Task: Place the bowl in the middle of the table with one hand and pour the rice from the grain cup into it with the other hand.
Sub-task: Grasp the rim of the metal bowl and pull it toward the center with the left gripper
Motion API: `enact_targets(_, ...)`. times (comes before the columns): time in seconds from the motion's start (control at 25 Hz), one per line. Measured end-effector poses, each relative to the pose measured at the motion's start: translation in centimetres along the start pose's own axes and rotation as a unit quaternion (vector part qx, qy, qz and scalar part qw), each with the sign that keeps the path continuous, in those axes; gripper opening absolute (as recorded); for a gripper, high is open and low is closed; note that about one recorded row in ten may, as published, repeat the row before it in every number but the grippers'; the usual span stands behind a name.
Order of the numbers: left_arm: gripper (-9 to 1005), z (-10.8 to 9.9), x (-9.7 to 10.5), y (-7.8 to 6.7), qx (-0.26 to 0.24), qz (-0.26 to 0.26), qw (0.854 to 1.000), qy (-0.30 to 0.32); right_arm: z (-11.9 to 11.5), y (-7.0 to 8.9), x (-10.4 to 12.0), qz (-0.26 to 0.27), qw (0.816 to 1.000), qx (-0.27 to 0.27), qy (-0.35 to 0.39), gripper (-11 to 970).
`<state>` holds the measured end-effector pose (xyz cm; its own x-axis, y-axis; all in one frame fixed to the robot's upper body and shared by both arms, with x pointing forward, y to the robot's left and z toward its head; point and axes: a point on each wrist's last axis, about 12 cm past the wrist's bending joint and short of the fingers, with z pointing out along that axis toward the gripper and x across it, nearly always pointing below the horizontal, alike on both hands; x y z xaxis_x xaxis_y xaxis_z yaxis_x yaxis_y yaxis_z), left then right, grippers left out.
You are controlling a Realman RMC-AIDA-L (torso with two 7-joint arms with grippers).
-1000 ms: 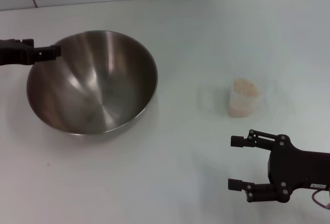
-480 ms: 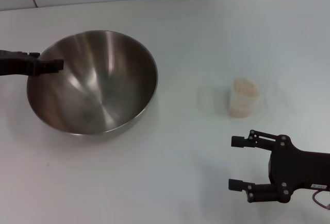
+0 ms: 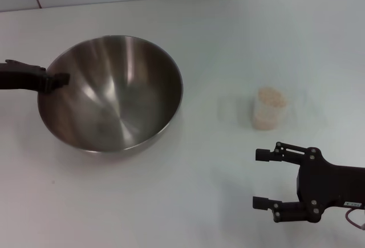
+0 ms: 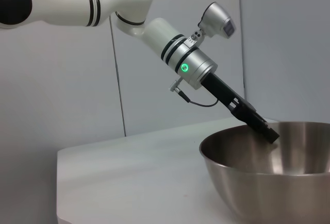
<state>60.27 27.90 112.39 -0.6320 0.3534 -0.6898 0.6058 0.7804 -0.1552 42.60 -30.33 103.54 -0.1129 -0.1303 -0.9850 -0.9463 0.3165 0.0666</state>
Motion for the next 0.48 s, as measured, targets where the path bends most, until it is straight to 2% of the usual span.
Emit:
enact_targets(0.28,118,0.3,-0.8,-0.3,0.007,0.009,1.0,-0.001,-0.2,0.1,0.1,0.002,1.0,0.003,-0.001,833)
enact_targets(0.48,88,0.4,-1.5,-0.7,0.02,0.01,1.0,-0.002,-0.4,0.3,0.1,0.004,1.0,0.009,-0.006,833)
